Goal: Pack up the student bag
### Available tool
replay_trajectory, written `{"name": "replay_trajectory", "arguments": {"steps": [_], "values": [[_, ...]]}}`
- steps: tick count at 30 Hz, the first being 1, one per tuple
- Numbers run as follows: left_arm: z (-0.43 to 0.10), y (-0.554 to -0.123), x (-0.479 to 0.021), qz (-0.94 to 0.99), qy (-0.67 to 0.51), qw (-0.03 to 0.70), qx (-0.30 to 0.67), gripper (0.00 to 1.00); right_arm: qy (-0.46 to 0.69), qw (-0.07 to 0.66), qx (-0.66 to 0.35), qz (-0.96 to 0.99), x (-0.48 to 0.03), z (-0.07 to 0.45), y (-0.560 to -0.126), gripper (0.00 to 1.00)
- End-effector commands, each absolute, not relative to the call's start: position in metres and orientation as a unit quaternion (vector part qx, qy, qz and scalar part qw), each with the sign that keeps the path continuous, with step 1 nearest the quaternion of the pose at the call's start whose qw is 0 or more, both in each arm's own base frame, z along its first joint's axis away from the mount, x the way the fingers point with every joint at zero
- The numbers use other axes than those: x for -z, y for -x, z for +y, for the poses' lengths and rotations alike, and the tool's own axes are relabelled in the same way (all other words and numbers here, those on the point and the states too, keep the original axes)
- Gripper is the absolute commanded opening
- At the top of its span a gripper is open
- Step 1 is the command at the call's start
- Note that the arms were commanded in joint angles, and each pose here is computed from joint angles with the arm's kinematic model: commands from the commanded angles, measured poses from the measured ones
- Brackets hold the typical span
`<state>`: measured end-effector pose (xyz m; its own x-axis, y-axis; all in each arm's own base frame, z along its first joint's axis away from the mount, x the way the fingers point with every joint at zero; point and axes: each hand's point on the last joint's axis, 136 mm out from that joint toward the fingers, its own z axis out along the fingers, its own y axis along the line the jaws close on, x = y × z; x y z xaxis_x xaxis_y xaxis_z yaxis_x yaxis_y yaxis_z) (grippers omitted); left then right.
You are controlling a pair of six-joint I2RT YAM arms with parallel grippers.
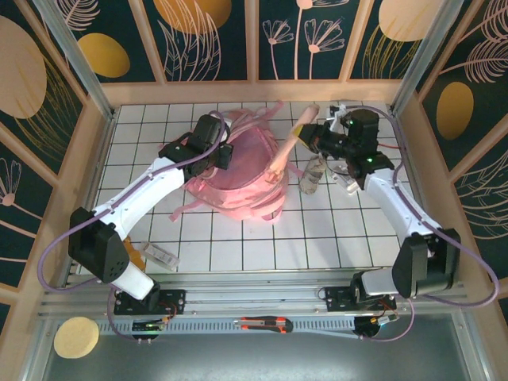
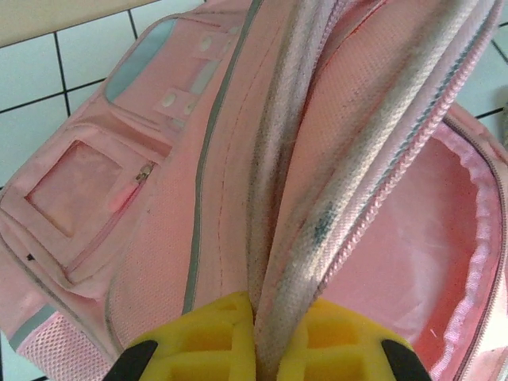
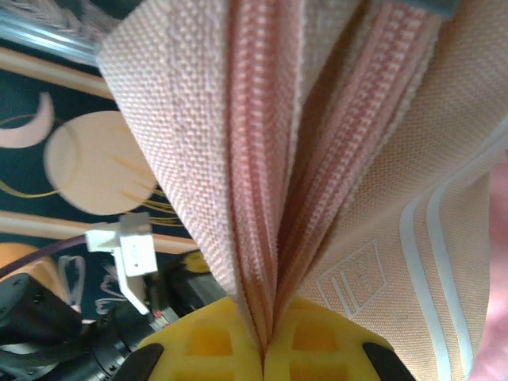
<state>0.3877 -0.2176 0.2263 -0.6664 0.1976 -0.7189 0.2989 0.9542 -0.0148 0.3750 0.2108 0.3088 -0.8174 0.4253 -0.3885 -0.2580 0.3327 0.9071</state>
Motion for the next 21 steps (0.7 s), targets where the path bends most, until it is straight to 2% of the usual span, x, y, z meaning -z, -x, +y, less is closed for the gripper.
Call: {"name": "replay_trajectory", "arguments": {"steps": [1,8,21], "values": [[-0.233,-0.399,-0.305,0.864,-0.092,0.472,0.152,0.0,0.032,0.352,-0.67,0.652,-0.375,0.236,-0.362,0.0],[-0.239,-0.404,-0.307,0.861,-0.072,0.469,0.182,0.0,0.022,0.336,-0.739,0.583,-0.357,0.258,-0.361,0.0],[-0.247,-0.405,-0.308,0.855,-0.062,0.467,0.217,0.0,-0.036,0.237,-0.737,0.632,-0.235,0.306,-0.382,0.0]]}}
